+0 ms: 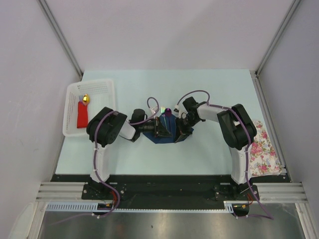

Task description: Place the utensils on the paper napkin and roll it up

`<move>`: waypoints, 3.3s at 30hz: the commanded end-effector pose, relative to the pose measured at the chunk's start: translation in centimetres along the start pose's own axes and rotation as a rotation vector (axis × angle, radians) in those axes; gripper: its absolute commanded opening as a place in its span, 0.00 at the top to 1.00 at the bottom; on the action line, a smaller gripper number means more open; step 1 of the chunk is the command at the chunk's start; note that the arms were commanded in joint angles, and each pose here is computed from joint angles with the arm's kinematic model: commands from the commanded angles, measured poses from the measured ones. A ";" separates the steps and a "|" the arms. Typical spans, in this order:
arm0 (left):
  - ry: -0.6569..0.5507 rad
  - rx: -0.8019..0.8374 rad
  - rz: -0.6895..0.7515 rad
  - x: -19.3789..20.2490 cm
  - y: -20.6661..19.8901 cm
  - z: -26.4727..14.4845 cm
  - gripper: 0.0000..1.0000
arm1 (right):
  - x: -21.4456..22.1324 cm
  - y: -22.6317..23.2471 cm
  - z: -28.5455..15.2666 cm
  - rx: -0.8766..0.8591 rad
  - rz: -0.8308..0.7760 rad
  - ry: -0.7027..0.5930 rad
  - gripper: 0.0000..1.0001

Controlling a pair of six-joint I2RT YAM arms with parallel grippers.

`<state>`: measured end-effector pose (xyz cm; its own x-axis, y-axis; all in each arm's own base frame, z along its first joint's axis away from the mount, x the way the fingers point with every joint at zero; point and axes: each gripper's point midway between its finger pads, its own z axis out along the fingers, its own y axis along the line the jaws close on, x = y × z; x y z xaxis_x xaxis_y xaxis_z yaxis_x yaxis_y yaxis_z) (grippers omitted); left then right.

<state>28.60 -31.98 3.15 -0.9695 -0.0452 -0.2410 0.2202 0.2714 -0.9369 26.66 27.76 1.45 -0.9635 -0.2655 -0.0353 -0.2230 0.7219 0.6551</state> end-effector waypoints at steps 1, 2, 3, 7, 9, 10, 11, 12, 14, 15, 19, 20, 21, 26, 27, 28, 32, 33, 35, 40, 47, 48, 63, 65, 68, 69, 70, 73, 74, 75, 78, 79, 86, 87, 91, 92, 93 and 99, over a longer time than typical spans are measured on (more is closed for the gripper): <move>-0.011 0.012 0.022 -0.6 0.0 0.6 0.92 | -0.6 -2.4 0.8 0.090 -0.005 -0.018 0.91; -0.009 0.010 0.019 -0.6 0.1 0.6 0.92 | -0.6 -2.4 0.6 0.089 -0.006 -0.020 0.91; -0.008 0.008 0.013 -0.6 0.2 0.7 0.93 | -0.6 -2.3 0.6 0.087 -0.005 -0.018 0.90; -0.010 -0.009 -0.011 -0.6 1.0 0.6 0.97 | -1.1 -1.8 -0.4 0.071 -0.014 -0.043 0.87; -0.009 -0.023 -0.021 -0.5 1.5 0.5 0.97 | -1.5 -1.5 -1.6 0.066 -0.017 -0.063 0.87; -0.008 -0.025 -0.022 -0.5 1.6 0.4 0.98 | -1.5 -1.5 -2.0 0.067 -0.014 -0.070 0.86; -0.007 -0.037 -0.031 -0.5 1.9 0.3 0.98 | -1.6 -1.6 -2.4 0.069 -0.017 -0.072 0.85; -0.004 -0.040 -0.027 -0.5 2.0 0.3 0.98 | -1.6 -1.7 -3.1 0.069 -0.004 -0.076 0.84; -0.002 -0.046 -0.029 -0.4 2.2 0.4 0.98 | -1.9 -1.6 -4.6 0.067 -0.005 -0.101 0.82; -0.001 -0.047 -0.031 -0.4 2.2 0.4 0.99 | -2.5 -1.7 -5.9 0.060 0.006 -0.135 0.80; 0.003 -0.048 -0.034 -0.3 2.3 0.4 0.99 | -4.1 -3.2 -9.2 0.081 0.054 -0.228 0.56; 0.002 -0.049 -0.034 -0.4 2.3 0.4 0.99 | -4.2 -4.0 -9.7 0.107 0.072 -0.240 0.54; 0.004 -0.048 -0.034 -0.3 2.4 0.4 0.99 | -4.3 -4.7 -10.0 0.124 0.082 -0.246 0.52; 0.002 -0.048 -0.030 -0.4 2.4 0.4 0.99 | -4.1 -8.1 -9.9 0.231 0.145 -0.246 0.38; 0.003 -0.047 -0.028 -0.4 2.3 0.4 0.99 | -4.2 -8.2 -9.7 0.235 0.149 -0.246 0.36; 0.003 -0.049 -0.031 -0.4 2.4 0.4 0.99 | -4.2 -8.5 -9.2 0.234 0.152 -0.236 0.32; 0.001 -0.050 -0.030 -0.4 2.5 0.5 0.99 | -4.1 -8.5 -6.8 0.148 0.187 -0.181 0.33; 0.001 -0.049 -0.030 -0.5 2.5 0.4 0.99 | -3.9 -8.5 -6.1 0.126 0.195 -0.165 0.33; 0.001 -0.049 -0.028 -0.4 2.4 0.4 0.99 | -4.2 -7.4 -5.3 0.032 0.204 -0.154 0.34; 0.003 -0.049 -0.029 -0.3 2.4 0.4 0.99 | -4.7 -5.8 -3.6 -0.142 0.251 -0.118 0.40; -0.001 -0.046 -0.025 -0.6 2.3 0.3 1.00 | -5.4 -1.0 -5.2 -0.382 0.230 -0.128 0.47; -0.002 -0.044 -0.021 -0.6 2.3 0.4 1.00 | -5.3 -0.5 -5.3 -0.398 0.225 -0.126 0.46; -0.006 -0.036 -0.028 -0.6 2.2 0.3 0.99 | -1.3 2.9 -6.5 -0.531 0.270 -0.009 0.13; -0.006 -0.036 -0.029 -0.6 2.2 0.3 0.99 | -0.8 2.7 -6.3 -0.506 0.264 -0.007 0.13; -0.009 -0.034 -0.030 -0.7 2.2 0.3 0.99 | -0.5 2.6 -5.7 -0.473 0.242 -0.013 0.13; -0.010 -0.034 -0.031 -0.8 2.2 0.3 0.99 | -0.2 2.4 -5.3 -0.456 0.254 0.003 0.12; -0.010 -0.034 -0.032 -0.7 2.2 0.3 0.99 | 0.0 2.3 -5.1 -0.451 0.259 0.009 0.12; -0.010 -0.034 -0.035 -0.6 2.2 0.2 0.99 | 0.5 1.8 -4.7 -0.424 0.261 0.025 0.08; -0.010 -0.034 -0.034 -0.6 2.2 0.3 0.99 | 0.5 1.6 -4.7 -0.415 0.259 0.022 0.07; -0.012 -0.035 -0.035 -0.7 2.2 0.3 0.99 | 0.1 1.1 -4.9 -0.396 0.263 0.000 0.07; -0.010 -0.032 -0.032 -0.6 2.1 0.3 0.99 | -2.2 0.4 -6.2 -0.374 0.265 -0.112 0.07; -0.012 -0.035 -0.035 -0.7 2.2 0.3 0.99 | -2.7 0.3 -6.7 -0.377 0.271 -0.141 0.08; -0.014 -0.034 -0.033 -0.7 2.2 0.2 0.99 | -5.3 2.0 -9.3 -0.495 0.246 -0.235 0.16; -0.016 -0.033 -0.029 -0.8 2.1 0.2 0.99 | -5.4 2.2 -9.4 -0.507 0.269 -0.230 0.16; -0.020 -0.035 -0.029 -0.8 2.1 0.1 0.99 | -5.2 2.9 -9.6 -0.528 0.265 -0.228 0.22; -0.020 -0.034 -0.030 -0.7 2.1 0.1 0.99 | -5.1 2.7 -9.4 -0.519 0.273 -0.225 0.23; -0.018 -0.033 -0.033 -0.6 2.1 0.0 0.99 | -4.9 2.5 -9.1 -0.506 0.261 -0.225 0.25; -0.026 -0.027 -0.030 -1.0 1.9 0.0 0.99 | -4.8 1.4 -7.2 -0.389 0.263 -0.197 0.44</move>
<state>29.06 -31.78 1.92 -0.9799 -0.0461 -0.1939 0.1730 0.2855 -0.9426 31.52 24.95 7.46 -0.9924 0.0625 0.1056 0.1220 0.4100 0.9039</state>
